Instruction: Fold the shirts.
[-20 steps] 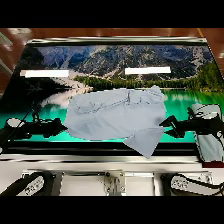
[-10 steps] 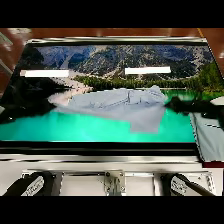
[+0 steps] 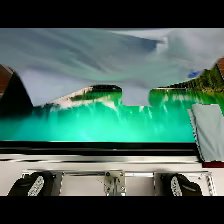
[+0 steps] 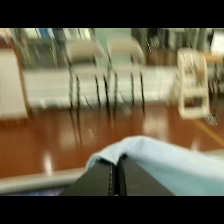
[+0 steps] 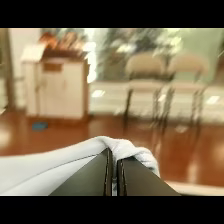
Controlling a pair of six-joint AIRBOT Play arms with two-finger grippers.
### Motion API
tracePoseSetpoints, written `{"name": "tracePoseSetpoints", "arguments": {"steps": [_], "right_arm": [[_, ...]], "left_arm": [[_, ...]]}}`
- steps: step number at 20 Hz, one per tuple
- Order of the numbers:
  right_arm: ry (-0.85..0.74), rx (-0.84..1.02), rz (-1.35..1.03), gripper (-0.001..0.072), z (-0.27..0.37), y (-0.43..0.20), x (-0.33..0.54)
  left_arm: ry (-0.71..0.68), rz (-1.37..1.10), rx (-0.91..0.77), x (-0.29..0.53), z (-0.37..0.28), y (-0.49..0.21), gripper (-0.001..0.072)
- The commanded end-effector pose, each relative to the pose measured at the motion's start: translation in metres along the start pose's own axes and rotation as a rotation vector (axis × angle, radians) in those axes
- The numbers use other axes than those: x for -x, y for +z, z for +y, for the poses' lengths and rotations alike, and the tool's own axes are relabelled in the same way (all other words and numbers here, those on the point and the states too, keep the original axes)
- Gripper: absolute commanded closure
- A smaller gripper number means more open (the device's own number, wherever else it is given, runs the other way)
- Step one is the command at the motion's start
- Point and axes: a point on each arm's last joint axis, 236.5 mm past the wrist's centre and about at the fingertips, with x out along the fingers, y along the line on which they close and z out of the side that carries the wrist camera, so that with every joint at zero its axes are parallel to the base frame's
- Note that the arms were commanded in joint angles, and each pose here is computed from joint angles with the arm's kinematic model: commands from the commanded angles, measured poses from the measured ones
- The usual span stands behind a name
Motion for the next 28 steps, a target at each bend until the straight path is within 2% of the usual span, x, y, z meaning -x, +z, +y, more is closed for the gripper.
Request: {"name": "tracePoseSetpoints", "arguments": {"steps": [1,5,7,12,15,18,21,24,28], "right_arm": [[-0.147,0.045,-0.082,0.065,0.006,0.046,0.071],[-0.135,0.038,0.041,0.0649,0.016,0.018,0.085],[-0.129,0.025,0.215,0.065,0.012,-0.024,0.081],[-0.079,-0.146,0.975,0.065,-0.012,-0.198,0.082],[-0.068,-0.305,1.188,0.065,-0.033,-0.288,0.052],[-0.077,-0.37,1.225,0.065,-0.053,-0.373,-0.003],[-0.032,-0.29,1.264,0.065,-0.043,-0.461,-0.067],[-0.013,-0.263,1.162,0.0649,-0.023,-0.521,-0.13],[-0.045,-0.259,0.971,0.0649,-0.019,-0.553,-0.188]], "left_arm": [[0.069,-0.08,-0.066,0.064,-0.016,0.043,0.0674],[0.18,0.158,-0.079,0.09,0.002,-0.011,0.0673],[0.201,0.319,-0.095,0.094,0.011,-0.049,0.0673],[0.181,0.689,-0.013,0.058,0.042,-0.179,0.0673],[0.164,0.974,0.101,0.027,0.067,-0.304,0.0672],[0.103,1.172,0.267,-0.002,0.07,-0.409,0.0673],[0.07,1.248,0.412,-0.044,0.075,-0.48,0.0672],[0.065,1.277,0.397,-0.073,0.095,-0.528,0.0672],[0.116,1.215,0.395,-0.111,0.122,-0.57,0.0672]]}}
